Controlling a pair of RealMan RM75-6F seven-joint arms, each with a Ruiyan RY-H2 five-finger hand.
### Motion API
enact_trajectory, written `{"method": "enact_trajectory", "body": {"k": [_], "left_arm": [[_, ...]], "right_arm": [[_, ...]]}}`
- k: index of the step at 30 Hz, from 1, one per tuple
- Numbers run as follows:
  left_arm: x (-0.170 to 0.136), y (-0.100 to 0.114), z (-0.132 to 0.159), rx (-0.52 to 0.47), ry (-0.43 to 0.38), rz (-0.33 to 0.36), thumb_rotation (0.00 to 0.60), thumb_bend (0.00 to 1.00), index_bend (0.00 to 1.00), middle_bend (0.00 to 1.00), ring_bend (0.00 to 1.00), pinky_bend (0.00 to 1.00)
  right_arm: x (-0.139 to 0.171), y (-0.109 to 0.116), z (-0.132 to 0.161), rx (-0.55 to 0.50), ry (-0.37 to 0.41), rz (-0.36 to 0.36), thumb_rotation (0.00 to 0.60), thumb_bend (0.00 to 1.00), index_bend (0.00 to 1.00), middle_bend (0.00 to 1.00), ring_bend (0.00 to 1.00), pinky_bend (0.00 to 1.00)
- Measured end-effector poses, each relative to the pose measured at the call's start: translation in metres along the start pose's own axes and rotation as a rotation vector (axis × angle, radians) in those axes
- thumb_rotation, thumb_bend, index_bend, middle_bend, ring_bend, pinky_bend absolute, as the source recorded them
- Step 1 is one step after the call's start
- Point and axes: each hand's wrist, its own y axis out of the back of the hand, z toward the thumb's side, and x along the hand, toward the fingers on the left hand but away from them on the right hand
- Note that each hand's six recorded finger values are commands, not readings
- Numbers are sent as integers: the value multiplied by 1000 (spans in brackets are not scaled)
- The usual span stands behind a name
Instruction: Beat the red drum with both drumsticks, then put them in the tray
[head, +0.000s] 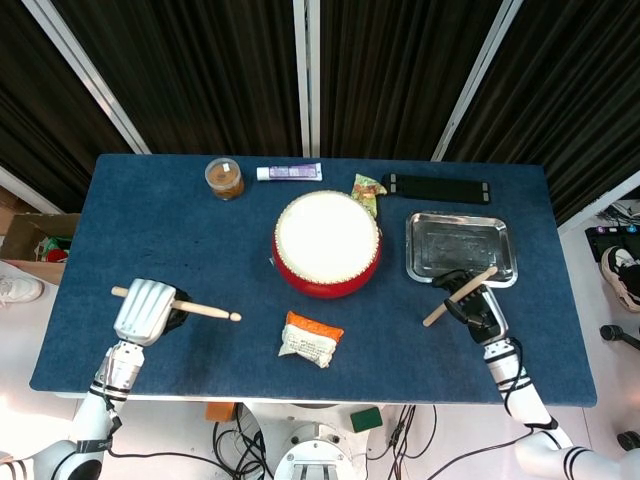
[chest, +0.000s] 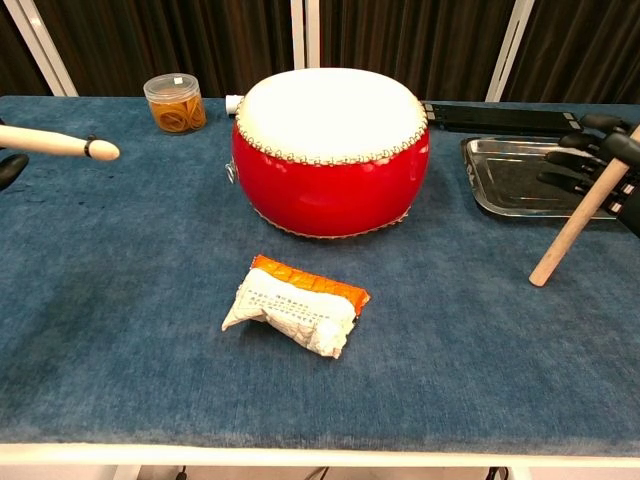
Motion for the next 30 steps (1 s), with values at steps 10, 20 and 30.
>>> {"method": "enact_trajectory", "body": {"k": [10,20,30], "left_arm": [[-1,0,1,1,-6,-6,600,469,1000,1000,994,1000],[0,0,1,0,-13,-8,600,469,1000,1000,994,1000],[3,-1,-1,18,-17,-15,600,467,1000,1000,994,1000]], "right_arm": [[4,-11,-26,115,-56,20,600,158,689,586,393,403],[2,-24,-53,168,-92,27,600,162,983,833,674,605],[-9,-38,-55,262,-39,36,600,734,1000,1000,1000,911]]}}
